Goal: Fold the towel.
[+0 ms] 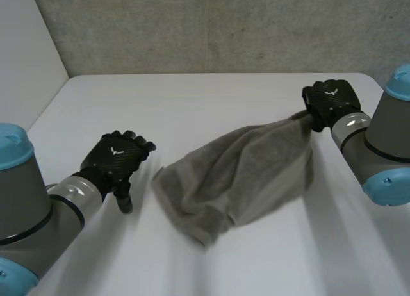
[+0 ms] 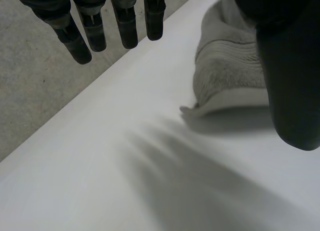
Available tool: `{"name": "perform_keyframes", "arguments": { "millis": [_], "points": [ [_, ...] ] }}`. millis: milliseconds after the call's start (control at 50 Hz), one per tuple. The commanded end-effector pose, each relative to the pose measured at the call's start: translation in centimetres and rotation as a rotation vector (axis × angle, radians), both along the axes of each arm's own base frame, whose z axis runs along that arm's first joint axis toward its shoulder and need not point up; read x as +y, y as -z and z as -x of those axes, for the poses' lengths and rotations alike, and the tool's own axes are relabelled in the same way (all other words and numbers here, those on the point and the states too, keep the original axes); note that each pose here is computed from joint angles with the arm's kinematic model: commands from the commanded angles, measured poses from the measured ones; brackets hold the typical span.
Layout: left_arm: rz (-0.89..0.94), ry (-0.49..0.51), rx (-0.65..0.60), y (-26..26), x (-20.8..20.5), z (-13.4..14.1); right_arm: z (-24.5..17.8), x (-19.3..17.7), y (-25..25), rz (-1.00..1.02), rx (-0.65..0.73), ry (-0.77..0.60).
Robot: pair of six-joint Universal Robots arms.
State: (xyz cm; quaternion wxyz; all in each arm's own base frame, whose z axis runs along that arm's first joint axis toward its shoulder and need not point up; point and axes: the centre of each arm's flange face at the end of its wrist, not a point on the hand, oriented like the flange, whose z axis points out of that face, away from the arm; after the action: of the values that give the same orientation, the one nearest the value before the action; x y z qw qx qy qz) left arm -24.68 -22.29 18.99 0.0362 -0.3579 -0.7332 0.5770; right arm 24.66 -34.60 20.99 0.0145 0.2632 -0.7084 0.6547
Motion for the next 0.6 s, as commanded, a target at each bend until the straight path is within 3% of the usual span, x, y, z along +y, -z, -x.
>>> {"name": "perform_keyframes", "arguments": {
  "millis": [20, 120, 380, 600],
  "points": [
    [0.004, 0.014, 0.003, 0.4, 0.5, 0.8, 0.7, 1.2, 2.0, -0.065, 0.058, 0.019],
    [-0.006, 0.036, 0.007, 0.5, 1.4, 1.2, 0.9, 4.1, 0.7, -0.053, 0.053, -0.001],
    [-0.053, 0.155, 0.117, -0.3, 5.9, 4.0, -0.5, 13.9, 2.2, -0.163, 0.032, -0.285],
    [-0.132, 0.237, 0.088, 3.2, 7.4, 7.9, -2.9, 15.9, 6.0, -0.222, 0.045, -0.385]
  ]
}}
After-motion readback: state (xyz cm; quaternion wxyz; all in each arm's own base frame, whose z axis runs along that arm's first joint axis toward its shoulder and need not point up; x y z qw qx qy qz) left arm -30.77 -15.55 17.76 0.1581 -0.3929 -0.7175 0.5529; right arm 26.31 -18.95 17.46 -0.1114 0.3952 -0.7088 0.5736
